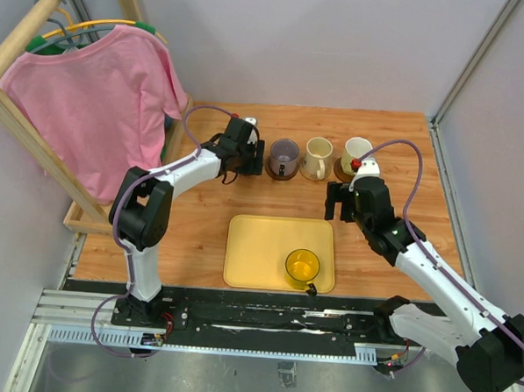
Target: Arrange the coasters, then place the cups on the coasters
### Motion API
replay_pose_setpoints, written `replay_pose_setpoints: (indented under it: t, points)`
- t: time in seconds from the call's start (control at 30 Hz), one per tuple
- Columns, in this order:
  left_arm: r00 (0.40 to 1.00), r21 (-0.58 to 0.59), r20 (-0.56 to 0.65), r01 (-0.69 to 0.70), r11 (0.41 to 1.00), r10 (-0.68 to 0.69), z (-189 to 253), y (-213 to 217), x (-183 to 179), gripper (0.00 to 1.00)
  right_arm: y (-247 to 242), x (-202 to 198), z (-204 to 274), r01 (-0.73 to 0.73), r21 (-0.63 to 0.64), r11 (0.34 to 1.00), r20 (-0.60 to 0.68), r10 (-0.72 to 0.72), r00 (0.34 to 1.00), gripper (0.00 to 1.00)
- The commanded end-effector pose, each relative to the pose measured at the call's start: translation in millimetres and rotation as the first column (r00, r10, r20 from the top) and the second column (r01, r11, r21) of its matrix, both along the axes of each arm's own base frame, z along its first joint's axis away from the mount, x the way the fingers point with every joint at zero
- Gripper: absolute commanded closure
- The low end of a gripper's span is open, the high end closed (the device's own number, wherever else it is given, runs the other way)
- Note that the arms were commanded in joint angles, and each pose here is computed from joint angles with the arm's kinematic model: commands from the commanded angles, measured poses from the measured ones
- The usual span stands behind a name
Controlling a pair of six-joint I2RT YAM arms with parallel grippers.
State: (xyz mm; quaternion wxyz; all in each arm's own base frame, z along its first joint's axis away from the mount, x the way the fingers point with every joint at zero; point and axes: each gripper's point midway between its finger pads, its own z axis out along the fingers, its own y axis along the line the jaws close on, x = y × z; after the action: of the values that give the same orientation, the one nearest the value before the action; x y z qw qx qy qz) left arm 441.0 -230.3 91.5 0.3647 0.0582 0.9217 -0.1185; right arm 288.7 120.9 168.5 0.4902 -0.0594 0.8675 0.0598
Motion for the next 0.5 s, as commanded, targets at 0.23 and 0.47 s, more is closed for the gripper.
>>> replay_pose_setpoints:
  t: [0.23, 0.47]
  points:
    - [0.999, -0.006, 0.044, 0.003, 1.000, -0.003, 20, 0, -6, 0.26, -2, -8, -1, -0.045, -0.010, 0.999, -0.021, 0.044, 0.999, 0.09]
    - [0.995, 0.002, 0.099, -0.010, 1.000, 0.010, 49, 10, -13, 0.14, 19, -27, 8, -0.262, -0.030, 0.964, -0.088, 0.259, 0.962, 0.22]
